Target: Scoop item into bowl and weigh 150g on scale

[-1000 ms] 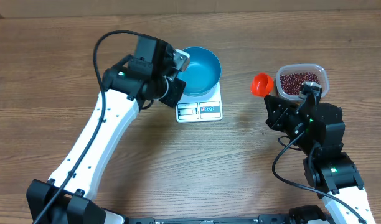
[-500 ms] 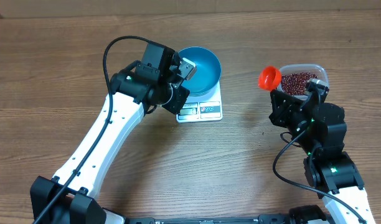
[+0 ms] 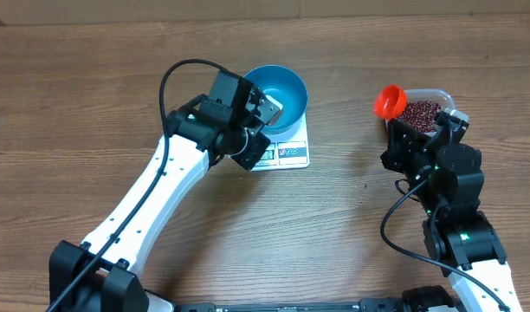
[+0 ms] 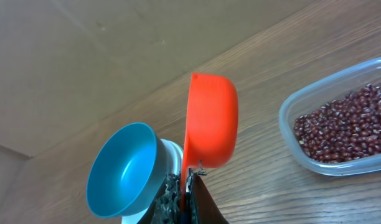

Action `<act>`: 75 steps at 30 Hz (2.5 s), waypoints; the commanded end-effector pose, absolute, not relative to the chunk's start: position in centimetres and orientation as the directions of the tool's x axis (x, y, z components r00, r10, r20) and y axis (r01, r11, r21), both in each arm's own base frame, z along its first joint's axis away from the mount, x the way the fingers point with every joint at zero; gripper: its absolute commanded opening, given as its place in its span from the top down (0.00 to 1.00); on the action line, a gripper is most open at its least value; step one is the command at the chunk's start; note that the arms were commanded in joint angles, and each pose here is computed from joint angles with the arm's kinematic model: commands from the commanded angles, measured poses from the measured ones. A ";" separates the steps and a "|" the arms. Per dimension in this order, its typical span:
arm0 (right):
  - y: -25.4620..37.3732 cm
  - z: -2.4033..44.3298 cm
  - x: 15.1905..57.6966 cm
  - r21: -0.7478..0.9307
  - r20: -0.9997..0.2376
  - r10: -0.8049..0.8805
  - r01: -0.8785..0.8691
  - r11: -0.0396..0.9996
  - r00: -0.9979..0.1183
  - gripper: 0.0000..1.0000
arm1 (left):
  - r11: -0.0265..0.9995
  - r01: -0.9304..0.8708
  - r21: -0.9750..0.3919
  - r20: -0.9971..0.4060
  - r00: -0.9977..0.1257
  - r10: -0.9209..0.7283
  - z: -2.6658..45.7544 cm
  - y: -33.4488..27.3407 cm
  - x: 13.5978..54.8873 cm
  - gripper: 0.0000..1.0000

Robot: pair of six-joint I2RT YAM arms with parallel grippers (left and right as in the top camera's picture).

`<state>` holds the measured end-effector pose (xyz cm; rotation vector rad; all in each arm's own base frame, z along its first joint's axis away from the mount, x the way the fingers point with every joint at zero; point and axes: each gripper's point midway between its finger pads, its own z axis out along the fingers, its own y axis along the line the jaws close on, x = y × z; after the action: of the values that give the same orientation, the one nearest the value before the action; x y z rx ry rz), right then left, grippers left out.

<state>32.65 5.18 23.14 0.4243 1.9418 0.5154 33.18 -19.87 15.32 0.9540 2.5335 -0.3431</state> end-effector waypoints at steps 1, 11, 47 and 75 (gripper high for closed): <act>4.6 24.8 32.8 0.526 -0.783 0.513 0.064 0.848 -0.352 0.96 | 0.695 0.717 -0.046 -0.486 -0.624 0.612 16.1 -20.5 33.0 0.96; 4.6 24.8 33.0 0.527 -0.783 0.513 0.064 0.847 -0.350 0.96 | 0.657 0.753 -0.041 -0.442 -0.603 0.664 13.6 -22.7 32.6 0.96; 4.8 24.8 32.9 0.532 -0.780 0.515 0.056 0.845 -0.356 0.96 | 0.709 0.699 0.093 -0.360 -0.640 0.679 5.3 -26.1 35.1 0.96; 4.8 24.5 32.9 0.531 -0.776 0.514 0.062 0.845 -0.365 0.97 | 0.750 0.646 0.142 -0.349 -0.676 0.649 3.1 -25.5 36.6 0.96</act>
<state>32.69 4.89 23.13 0.4353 1.9376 0.4990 36.57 -25.64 3.41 1.0199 2.5593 -0.0066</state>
